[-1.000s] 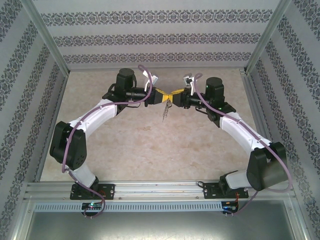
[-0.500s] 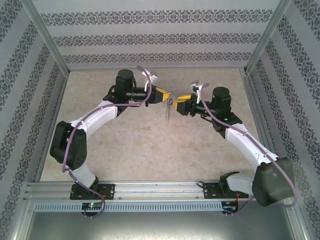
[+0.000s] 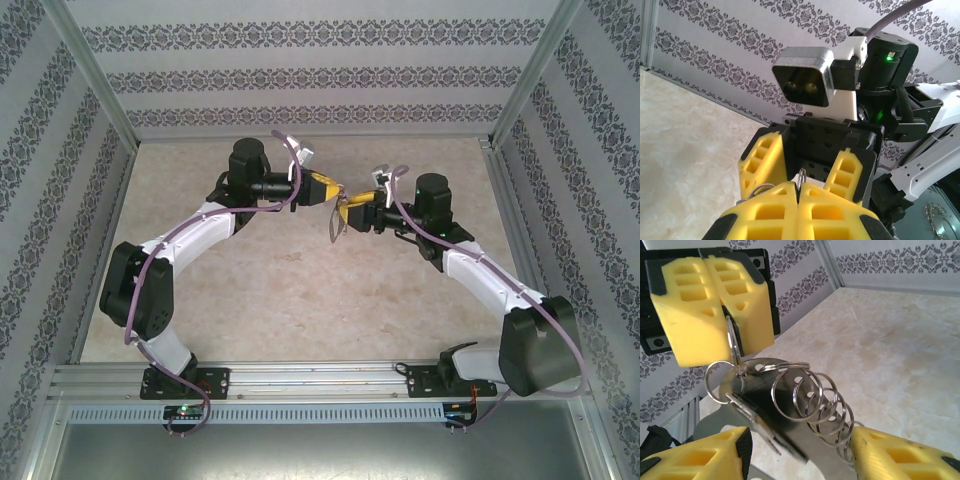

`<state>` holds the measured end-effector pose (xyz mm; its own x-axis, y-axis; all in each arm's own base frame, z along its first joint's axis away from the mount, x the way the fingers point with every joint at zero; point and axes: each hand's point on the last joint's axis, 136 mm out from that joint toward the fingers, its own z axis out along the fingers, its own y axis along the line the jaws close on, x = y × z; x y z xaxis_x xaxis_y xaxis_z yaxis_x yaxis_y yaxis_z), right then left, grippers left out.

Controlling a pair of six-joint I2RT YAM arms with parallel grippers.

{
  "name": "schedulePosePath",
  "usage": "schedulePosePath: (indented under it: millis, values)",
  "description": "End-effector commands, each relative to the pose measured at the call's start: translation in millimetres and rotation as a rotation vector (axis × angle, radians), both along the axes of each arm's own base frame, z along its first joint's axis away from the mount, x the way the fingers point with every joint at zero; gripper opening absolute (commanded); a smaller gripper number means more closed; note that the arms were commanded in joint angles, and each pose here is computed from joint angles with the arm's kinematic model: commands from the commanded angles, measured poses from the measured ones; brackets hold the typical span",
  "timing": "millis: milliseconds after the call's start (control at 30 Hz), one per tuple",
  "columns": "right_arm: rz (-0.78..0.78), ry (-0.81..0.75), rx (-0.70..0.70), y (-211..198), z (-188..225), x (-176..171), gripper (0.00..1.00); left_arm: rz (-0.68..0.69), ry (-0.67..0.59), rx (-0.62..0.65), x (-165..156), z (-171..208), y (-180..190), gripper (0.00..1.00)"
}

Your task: Put the keys on the keyring

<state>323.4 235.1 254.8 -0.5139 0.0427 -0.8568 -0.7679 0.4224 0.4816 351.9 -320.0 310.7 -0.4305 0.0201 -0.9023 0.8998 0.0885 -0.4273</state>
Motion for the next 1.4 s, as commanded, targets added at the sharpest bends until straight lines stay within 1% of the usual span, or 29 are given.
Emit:
schedulePosePath:
  millis: [0, 67, 133, 267, 367, 400, 533, 600, 833, 1133, 1367]
  values:
    - [0.054, -0.084, 0.028, 10.7, 23.6, -0.1, 0.54, -0.054, -0.059, -0.044, -14.7, 19.8, -3.9, 0.00]
    - [0.066, -0.086, 0.030, 13.1, 24.4, -1.5, 0.52, -0.053, -0.057, -0.043, -14.4, 19.4, -3.9, 0.00]
    - [0.075, -0.088, 0.030, 14.2, 24.6, -4.1, 0.47, -0.053, -0.058, -0.044, -14.4, 19.4, -3.7, 0.00]
    - [0.080, -0.088, 0.029, 12.6, 24.0, -9.0, 0.28, -0.043, -0.059, -0.040, -12.5, 17.9, -3.9, 0.00]
    - [0.084, -0.087, 0.027, 11.9, 23.2, -13.1, 0.17, -0.013, -0.067, -0.032, -8.0, 16.2, -3.3, 0.00]
    - [0.085, -0.088, 0.026, 11.7, 23.2, -14.1, 0.15, 0.001, -0.070, -0.028, -5.6, 16.1, -2.6, 0.00]
    - [0.089, -0.076, 0.019, 10.2, 18.7, -16.9, 0.02, 0.059, -0.092, -0.018, 1.2, 15.8, -0.8, 0.00]
    - [0.087, -0.068, 0.016, 9.2, 16.5, -17.1, 0.00, 0.082, -0.105, -0.020, 3.7, 17.9, 0.7, 0.00]
    - [0.084, -0.042, 0.003, 7.6, 6.5, -15.3, 0.00, 0.138, -0.148, -0.045, 6.6, 26.9, 5.4, 0.00]
    - [0.114, -0.007, 0.005, 17.6, -2.1, -10.1, 0.00, 0.140, -0.155, -0.070, 4.9, 32.2, 6.4, 0.00]
    - [0.142, -0.025, 0.013, 28.2, 7.8, -11.0, 0.00, 0.138, -0.151, -0.076, 5.7, 31.5, 5.7, 0.00]
